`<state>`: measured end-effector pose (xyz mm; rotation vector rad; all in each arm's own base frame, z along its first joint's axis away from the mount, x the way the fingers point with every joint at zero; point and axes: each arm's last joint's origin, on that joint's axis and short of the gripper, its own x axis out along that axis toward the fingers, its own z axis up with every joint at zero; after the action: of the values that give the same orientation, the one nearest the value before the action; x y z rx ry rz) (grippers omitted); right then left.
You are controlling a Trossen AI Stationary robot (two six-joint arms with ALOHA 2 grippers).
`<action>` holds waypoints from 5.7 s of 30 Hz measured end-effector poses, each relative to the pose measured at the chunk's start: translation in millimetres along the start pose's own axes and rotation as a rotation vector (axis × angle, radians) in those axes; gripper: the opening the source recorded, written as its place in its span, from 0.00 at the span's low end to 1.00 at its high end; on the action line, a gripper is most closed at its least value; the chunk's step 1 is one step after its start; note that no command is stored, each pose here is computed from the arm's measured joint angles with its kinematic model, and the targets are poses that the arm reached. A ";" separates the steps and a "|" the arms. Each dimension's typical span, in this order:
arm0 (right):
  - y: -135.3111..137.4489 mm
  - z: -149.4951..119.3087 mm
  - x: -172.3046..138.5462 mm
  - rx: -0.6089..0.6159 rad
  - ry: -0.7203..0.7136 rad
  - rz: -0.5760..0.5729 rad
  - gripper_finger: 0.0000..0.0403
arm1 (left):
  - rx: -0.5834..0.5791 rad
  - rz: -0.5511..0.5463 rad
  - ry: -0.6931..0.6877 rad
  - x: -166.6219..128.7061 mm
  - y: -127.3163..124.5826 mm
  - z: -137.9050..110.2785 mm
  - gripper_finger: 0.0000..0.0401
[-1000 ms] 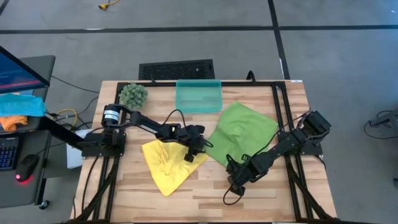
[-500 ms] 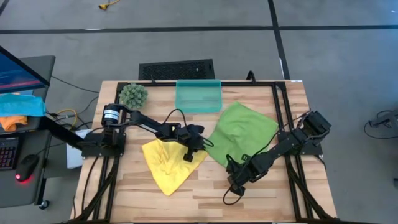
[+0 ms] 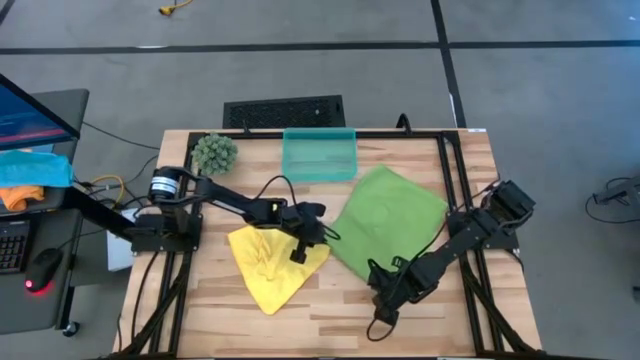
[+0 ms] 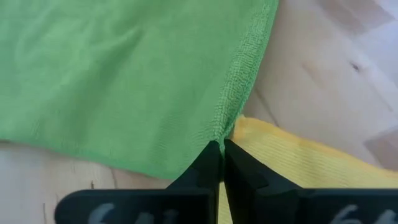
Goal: Roll microfiber towels into tight, uniform cylinder then place into a basket
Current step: Fold the green microfiber cloth
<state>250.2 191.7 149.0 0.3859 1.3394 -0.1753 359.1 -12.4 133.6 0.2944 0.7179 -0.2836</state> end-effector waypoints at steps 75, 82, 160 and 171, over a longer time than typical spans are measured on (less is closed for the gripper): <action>-29.6 17.6 -38.7 0.308 0.199 -0.703 0.01 | -0.102 0.587 -0.049 -24.3 48.8 27.8 0.00; -29.5 17.9 -38.5 0.336 0.179 -0.706 0.01 | -0.111 0.595 -0.048 -25.5 54.2 25.5 0.00; -131.3 -2.7 -11.9 0.311 -0.139 -0.382 0.45 | -0.202 0.465 0.018 -7.1 56.0 5.2 0.25; -130.2 -2.7 -1.4 0.304 -0.101 -0.407 0.34 | -0.202 0.466 0.018 -7.1 56.0 5.2 0.25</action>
<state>203.0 72.2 127.5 0.3489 1.2809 -0.7346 376.8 38.5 151.5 0.2631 0.6692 0.2330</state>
